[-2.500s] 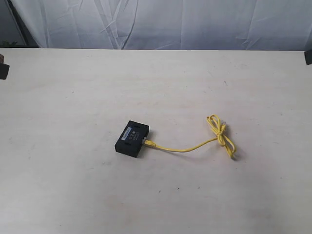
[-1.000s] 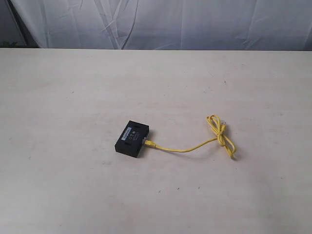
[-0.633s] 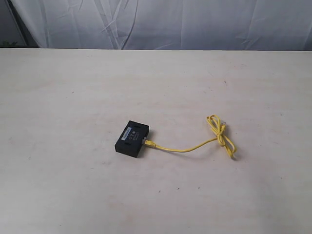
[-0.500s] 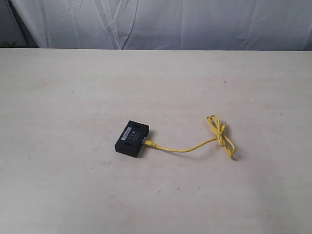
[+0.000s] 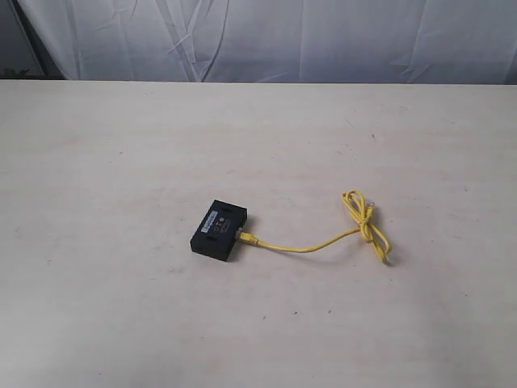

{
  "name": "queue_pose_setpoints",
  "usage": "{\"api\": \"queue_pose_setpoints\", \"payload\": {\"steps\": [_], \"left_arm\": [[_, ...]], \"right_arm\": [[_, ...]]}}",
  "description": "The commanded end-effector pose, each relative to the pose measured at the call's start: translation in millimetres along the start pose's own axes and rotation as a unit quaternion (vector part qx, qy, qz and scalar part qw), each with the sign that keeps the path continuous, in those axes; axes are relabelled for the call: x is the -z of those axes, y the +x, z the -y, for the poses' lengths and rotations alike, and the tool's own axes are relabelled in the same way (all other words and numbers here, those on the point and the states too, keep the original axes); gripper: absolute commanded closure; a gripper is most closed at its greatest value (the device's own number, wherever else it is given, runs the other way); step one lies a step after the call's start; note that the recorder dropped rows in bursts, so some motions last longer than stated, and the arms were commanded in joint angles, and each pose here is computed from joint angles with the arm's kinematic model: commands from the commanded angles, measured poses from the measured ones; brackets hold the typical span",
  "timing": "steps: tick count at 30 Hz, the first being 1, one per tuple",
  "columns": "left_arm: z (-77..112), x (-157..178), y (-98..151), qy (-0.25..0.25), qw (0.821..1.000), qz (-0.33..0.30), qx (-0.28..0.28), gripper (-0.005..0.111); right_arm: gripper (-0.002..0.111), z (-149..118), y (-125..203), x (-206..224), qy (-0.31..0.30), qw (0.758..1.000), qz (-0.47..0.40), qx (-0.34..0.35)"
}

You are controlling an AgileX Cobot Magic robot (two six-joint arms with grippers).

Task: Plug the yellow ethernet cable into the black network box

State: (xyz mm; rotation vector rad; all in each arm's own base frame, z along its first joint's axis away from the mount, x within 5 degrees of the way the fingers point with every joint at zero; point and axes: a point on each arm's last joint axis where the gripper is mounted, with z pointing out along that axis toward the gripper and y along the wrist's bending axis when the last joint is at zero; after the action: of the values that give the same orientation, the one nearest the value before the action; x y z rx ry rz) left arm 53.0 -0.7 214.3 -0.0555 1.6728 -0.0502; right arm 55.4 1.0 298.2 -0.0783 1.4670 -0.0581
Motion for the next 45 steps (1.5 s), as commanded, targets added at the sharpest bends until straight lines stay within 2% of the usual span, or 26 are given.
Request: {"api": "queue_pose_setpoints", "payload": {"steps": [1, 34, 41, 45], "left_arm": [[-1.7, -5, 22, -0.003, 1.000, -0.024, 0.005, 0.107], [-1.9, -5, 22, -0.004, 1.000, -0.021, 0.000, 0.107], [-1.9, -5, 22, -0.004, 1.000, -0.021, 0.000, 0.107], [-1.9, -5, 22, -0.004, 1.000, -0.021, 0.000, 0.107]], "right_arm": [[0.108, 0, 2, 0, 0.002, 1.000, -0.004, 0.001], [0.108, 0, 2, 0, 0.002, 1.000, -0.002, 0.003], [0.108, -1, 24, -1, 0.000, 0.997, -0.074, 0.027], [0.108, -3, 50, 1, 0.002, 0.995, -0.097, -0.023]]}}
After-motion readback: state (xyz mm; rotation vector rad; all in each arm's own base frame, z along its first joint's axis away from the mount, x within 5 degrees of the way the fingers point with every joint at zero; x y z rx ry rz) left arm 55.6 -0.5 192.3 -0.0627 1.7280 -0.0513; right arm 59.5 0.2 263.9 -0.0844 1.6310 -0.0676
